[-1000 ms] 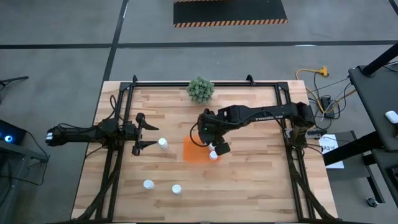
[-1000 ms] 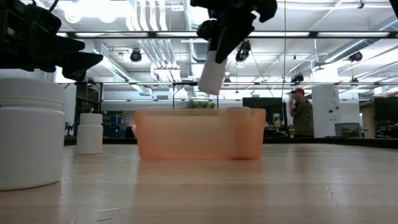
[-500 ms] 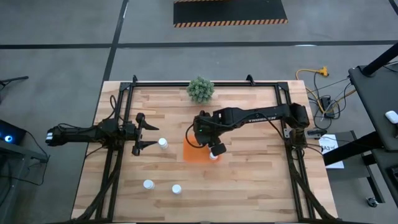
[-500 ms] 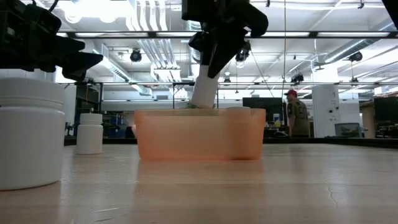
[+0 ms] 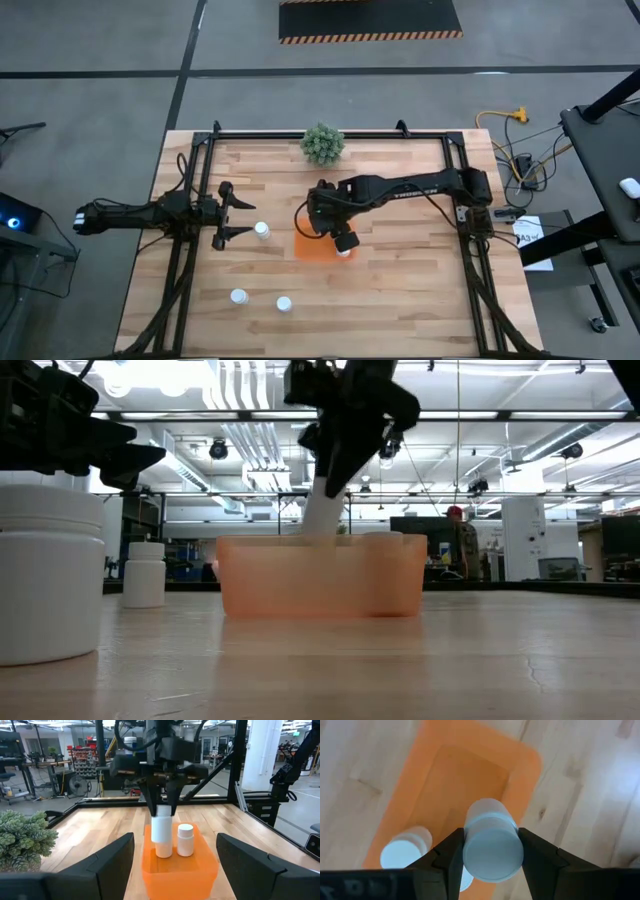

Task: Pick and place pill bottles into a basket
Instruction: Put the white medicine bottle into the orange bin

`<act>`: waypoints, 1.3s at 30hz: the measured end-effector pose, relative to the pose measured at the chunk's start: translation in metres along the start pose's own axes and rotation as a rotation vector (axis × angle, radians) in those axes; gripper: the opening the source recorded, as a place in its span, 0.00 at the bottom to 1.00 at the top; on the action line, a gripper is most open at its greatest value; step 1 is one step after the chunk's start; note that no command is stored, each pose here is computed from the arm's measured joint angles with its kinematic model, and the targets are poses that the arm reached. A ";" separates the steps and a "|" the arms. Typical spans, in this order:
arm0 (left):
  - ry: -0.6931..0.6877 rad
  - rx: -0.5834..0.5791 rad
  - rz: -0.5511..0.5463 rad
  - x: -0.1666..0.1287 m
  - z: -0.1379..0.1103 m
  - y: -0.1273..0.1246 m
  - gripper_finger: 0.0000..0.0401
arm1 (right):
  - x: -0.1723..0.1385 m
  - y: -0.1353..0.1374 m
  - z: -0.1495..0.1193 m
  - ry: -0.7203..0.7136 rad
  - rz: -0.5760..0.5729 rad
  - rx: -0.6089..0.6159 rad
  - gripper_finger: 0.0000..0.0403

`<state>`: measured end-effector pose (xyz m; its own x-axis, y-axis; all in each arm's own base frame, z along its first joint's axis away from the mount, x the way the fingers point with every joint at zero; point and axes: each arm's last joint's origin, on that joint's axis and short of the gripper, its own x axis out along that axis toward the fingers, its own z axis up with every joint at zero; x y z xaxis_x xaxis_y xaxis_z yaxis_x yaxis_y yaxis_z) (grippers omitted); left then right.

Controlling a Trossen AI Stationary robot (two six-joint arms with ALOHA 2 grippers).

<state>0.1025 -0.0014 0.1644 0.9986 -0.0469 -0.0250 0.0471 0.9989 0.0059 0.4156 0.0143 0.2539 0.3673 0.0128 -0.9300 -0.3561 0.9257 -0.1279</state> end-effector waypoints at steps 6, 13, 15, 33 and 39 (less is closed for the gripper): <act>0.001 0.000 0.000 0.000 0.000 0.000 0.66 | 0.018 -0.001 -0.002 0.046 0.021 -0.005 0.37; 0.002 0.000 0.000 0.000 0.000 0.000 0.66 | 0.030 -0.002 -0.001 0.064 0.031 -0.005 0.37; 0.003 0.000 0.000 0.000 0.000 0.000 0.66 | 0.037 -0.001 -0.002 0.082 0.038 -0.005 0.37; 0.003 0.000 0.000 0.000 0.000 0.000 0.66 | 0.053 -0.001 -0.004 0.110 0.094 0.020 0.39; 0.003 0.000 0.000 0.000 0.000 0.000 0.66 | 0.053 -0.001 -0.005 0.116 0.095 0.018 0.42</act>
<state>0.1029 -0.0014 0.1641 0.9985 -0.0470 -0.0284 0.0471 0.9989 0.0057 0.4313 0.0123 0.2035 0.2310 0.0578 -0.9712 -0.3687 0.9290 -0.0324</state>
